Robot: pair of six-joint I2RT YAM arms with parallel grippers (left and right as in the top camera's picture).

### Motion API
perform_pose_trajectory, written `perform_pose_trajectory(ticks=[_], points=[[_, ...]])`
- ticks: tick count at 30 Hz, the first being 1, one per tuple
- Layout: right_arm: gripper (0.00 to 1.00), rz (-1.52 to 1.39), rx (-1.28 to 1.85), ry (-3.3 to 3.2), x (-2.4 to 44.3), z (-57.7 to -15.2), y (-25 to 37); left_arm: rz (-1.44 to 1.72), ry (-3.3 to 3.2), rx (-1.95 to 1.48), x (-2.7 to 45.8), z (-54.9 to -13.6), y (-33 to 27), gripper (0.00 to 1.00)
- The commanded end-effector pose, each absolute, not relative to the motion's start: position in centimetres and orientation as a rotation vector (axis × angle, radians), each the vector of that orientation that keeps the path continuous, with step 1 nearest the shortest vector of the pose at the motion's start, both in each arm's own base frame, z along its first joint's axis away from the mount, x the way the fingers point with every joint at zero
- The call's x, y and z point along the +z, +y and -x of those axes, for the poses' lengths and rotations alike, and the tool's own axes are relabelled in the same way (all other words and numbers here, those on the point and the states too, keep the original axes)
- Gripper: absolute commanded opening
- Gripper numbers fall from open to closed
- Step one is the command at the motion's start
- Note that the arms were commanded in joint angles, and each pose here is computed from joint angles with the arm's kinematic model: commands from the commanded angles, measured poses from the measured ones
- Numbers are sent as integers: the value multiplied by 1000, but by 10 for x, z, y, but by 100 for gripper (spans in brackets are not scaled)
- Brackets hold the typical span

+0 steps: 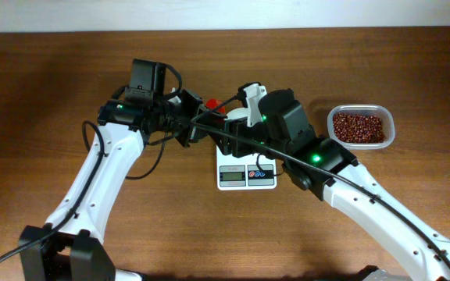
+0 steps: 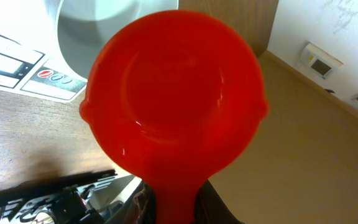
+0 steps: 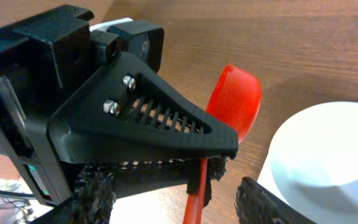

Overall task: Scoop item into bowl and weigh 50g on scale
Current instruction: 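Bring the right gripper to the scoop handle and grasp it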

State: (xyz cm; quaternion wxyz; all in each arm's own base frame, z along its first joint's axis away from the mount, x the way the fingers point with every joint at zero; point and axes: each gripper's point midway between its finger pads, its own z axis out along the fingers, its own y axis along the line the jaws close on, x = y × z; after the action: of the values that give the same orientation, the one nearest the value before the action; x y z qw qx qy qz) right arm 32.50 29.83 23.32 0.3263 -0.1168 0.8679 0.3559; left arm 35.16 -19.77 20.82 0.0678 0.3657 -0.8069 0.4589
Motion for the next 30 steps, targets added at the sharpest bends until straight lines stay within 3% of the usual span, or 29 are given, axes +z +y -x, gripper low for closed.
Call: perform_pose_trajectory(ticks=[1, 22, 26, 27, 28, 30], points=[[55, 217, 902, 2265, 237, -336, 296, -1056, -2401, 1415, 218, -347, -205, 0], [4, 137, 904, 2278, 236, -340, 293, -1051, -2413, 1429, 219, -349, -205, 2], [4, 121, 878, 2275, 235, -342, 290, -1063, -2425, 1422, 218, -351, -204, 6], [4, 122, 878, 2275, 235, -342, 290, -1059, -2430, 1423, 218, -351, -204, 10], [4, 121, 877, 2276, 235, -342, 290, -1055, -2436, 1426, 218, -351, -204, 20], [4, 121, 877, 2276, 235, -342, 290, -1046, -2445, 1429, 218, -352, -204, 58]])
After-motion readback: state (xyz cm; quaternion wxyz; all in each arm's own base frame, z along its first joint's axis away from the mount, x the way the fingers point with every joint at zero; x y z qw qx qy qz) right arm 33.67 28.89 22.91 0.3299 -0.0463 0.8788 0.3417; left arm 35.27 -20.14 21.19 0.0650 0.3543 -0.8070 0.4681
